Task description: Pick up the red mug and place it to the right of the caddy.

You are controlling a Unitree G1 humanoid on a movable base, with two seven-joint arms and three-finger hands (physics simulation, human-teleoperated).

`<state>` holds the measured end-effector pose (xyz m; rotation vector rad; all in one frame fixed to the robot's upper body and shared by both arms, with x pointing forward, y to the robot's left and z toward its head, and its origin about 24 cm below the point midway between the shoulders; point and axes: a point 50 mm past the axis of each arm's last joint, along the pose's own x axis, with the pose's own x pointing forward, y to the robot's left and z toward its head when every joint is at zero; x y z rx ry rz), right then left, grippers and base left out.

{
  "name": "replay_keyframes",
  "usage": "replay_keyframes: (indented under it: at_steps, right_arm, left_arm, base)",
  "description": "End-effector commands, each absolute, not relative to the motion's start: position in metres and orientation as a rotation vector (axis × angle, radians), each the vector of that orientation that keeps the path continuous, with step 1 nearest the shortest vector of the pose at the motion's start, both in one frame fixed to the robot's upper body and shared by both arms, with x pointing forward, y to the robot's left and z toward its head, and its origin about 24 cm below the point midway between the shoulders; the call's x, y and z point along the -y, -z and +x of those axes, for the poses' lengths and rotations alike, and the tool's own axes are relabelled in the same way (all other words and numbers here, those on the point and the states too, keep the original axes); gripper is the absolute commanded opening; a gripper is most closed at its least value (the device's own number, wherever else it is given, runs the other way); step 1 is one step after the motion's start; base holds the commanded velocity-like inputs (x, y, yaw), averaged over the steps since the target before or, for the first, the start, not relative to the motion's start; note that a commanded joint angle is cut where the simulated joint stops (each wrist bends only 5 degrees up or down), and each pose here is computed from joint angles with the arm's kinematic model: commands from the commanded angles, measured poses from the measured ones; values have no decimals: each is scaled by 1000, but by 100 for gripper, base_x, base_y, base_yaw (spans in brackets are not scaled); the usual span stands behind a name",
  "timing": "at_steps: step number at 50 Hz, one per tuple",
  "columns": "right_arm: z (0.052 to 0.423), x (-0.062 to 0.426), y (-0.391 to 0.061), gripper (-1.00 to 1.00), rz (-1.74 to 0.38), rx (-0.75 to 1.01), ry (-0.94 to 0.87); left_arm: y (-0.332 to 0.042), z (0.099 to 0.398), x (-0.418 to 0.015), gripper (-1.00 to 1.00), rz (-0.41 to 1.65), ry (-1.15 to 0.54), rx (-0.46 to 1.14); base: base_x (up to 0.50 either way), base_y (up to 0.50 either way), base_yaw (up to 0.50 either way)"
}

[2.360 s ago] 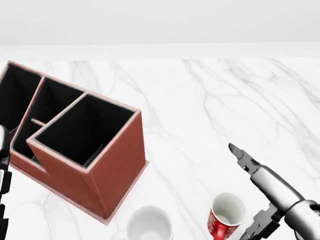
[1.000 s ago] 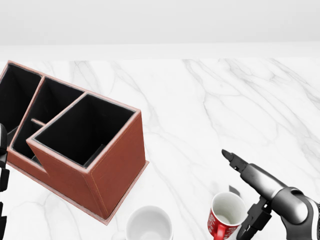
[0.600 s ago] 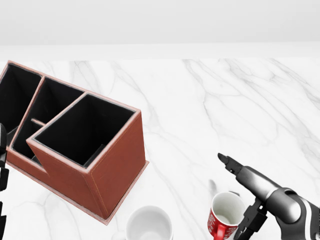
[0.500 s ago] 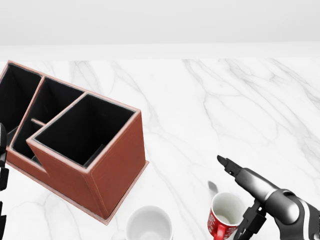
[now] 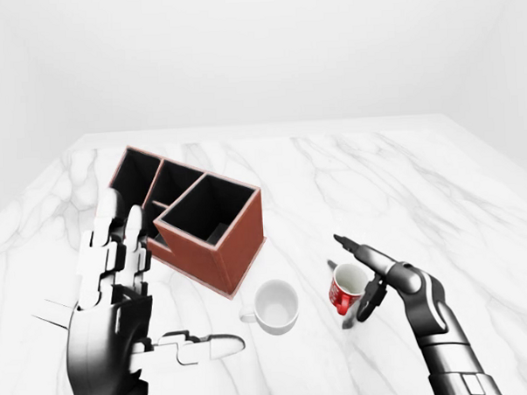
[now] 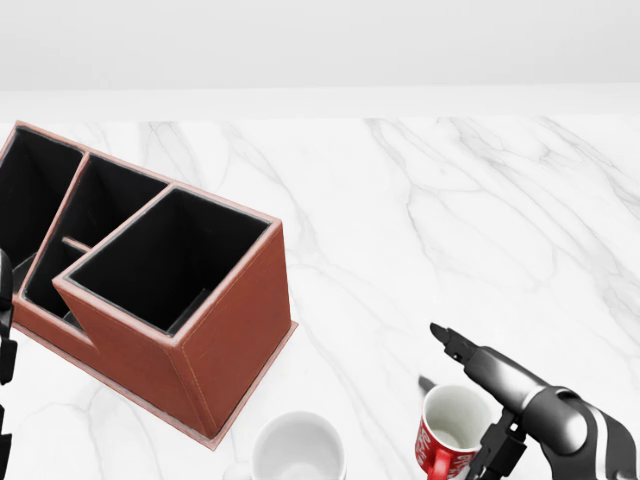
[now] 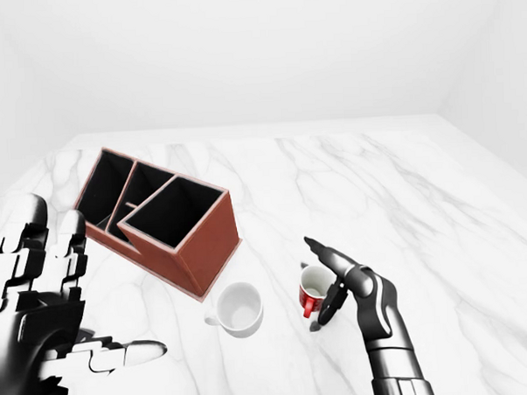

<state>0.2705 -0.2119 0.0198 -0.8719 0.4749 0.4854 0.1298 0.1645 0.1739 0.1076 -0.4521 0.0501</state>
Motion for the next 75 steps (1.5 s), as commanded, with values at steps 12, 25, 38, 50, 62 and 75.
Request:
replay_keyframes:
  at_steps: [12,25,38,50,62,75]
  right_arm:
    - [265,214,-1,100,-861,-529,-482]
    - [258,218,2,-100,-861,-546,-490]
    - [259,221,-5,-100,-866,-540,-484]
    - [258,224,-16,-100,-885,-520,-470]
    - [269,219,-49,-100,-964,-391,-418]
    - [302,206,-90,-100,-1113,-273,-381]
  left_arm:
    - [-174,130,-164,100,107,-48,451]
    - [-175,131,-163,100,110,-47,462]
    - [-175,131,-161,100,109,-41,462]
    - [-174,130,-161,100,110,-38,452]
    - [-173,130,-160,100,107,-35,442]
    - [-173,130,-159,100,105,-30,443]
  base:
    - [0,0,0]
    - [0,0,0]
    - [0,0,0]
    - [0,0,0]
    - [0,0,0]
    - [0,0,0]
